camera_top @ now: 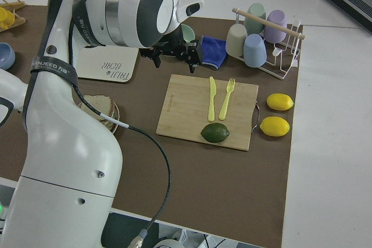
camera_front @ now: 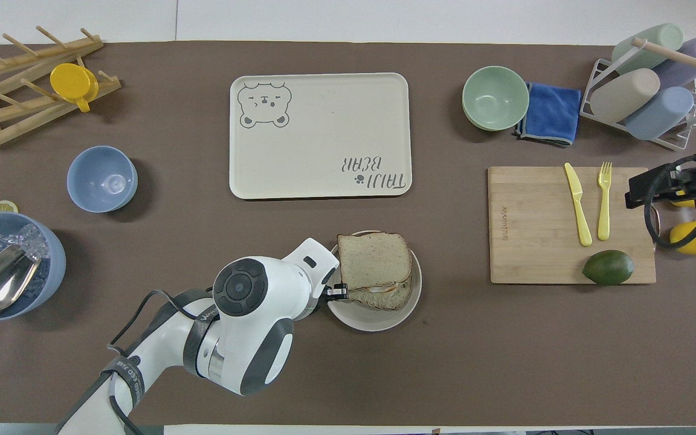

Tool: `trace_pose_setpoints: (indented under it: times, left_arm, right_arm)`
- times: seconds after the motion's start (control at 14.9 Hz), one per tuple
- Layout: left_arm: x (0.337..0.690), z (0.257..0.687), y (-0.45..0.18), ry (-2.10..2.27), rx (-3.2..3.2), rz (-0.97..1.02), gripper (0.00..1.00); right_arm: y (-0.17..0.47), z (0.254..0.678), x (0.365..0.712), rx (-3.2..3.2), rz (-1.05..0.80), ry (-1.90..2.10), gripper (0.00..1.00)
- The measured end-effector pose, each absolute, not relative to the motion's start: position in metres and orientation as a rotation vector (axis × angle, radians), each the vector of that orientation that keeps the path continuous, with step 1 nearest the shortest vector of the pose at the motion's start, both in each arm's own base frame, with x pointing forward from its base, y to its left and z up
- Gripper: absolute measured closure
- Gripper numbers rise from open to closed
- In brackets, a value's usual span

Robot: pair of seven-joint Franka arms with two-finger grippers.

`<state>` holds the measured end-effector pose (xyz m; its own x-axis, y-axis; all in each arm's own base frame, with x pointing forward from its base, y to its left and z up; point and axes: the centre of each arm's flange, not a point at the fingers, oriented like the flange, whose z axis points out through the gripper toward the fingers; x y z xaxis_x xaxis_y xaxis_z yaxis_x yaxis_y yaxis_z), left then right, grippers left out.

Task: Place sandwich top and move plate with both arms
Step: 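Slide the plate with the left gripper onto the bear-print tray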

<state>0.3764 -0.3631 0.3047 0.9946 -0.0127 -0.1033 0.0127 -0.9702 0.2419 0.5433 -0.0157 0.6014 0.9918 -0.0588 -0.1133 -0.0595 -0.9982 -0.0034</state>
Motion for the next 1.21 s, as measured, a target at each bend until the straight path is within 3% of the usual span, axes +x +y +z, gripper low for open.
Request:
trace_pose_setpoints:
  times: [0.07,0.54,0.87,1.21]
  left_arm:
    - [0.376,0.305,-0.363,0.000,2.893,-0.152,0.80]
    - [0.379,0.308,-0.364,0.007,2.884,-0.132,0.96]
    - [0.382,0.309,-0.363,0.018,2.880,-0.131,0.96]
    - [0.407,0.325,-0.351,0.070,2.871,-0.160,0.96]
  right_arm:
    - [-0.017,0.601,0.543,-3.128,0.178,0.096,0.00]
    - [-0.019,0.601,0.543,-3.128,0.177,0.080,0.00]
    - [-0.018,0.602,0.543,-3.128,0.176,0.075,0.00]
    - [-0.017,0.602,0.544,-3.128,0.174,0.072,0.00]
